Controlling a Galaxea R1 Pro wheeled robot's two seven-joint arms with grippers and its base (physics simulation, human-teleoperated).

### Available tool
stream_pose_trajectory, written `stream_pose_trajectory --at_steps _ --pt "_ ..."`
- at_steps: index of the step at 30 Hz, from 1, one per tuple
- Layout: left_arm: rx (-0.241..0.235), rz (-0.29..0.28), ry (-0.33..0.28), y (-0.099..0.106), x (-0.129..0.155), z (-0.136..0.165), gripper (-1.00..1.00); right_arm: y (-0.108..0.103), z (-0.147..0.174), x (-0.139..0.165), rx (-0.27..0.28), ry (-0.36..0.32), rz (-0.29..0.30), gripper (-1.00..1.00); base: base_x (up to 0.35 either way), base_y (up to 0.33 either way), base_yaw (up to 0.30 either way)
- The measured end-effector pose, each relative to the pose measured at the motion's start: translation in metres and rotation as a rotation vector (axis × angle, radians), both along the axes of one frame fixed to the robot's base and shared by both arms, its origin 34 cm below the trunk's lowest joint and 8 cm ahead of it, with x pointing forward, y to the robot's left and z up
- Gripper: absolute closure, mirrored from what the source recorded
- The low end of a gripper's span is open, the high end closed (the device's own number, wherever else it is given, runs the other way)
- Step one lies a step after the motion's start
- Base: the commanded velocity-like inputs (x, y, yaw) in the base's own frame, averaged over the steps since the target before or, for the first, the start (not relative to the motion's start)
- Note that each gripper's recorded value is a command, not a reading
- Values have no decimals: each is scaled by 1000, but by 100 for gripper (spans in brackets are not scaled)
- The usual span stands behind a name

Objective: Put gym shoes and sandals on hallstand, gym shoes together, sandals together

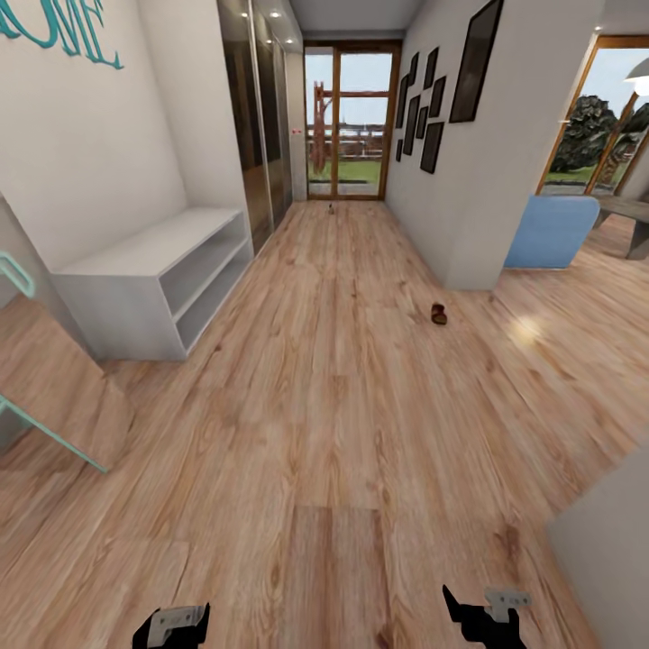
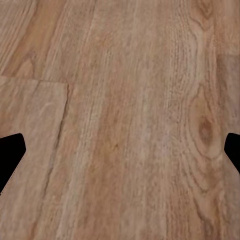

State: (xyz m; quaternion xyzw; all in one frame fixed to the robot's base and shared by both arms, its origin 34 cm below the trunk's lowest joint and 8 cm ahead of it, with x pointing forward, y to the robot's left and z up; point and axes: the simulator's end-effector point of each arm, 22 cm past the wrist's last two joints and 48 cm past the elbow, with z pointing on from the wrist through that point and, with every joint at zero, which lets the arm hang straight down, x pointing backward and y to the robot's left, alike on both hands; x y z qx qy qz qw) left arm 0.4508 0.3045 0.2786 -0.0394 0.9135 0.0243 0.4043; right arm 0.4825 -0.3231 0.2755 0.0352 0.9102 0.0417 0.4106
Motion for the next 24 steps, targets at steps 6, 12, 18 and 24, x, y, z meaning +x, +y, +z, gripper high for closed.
stream_pose_trajectory --at_steps 6,12,18,24 --pt "7 -101 3 -23 4 0 -100 0 0 0 0 0 0 -100 339 0 0" --pt "9 -222 0 -56 7 0 -100 -1 0 0 -1 1 0 -100 339 0 0" --pt "-18 -296 -22 -97 16 6 -100 -1 0 0 -1 1 0 -100 340 0 0" --pt "-39 -308 -4 -112 10 2 -100 -1 0 0 -1 1 0 -100 340 0 0"
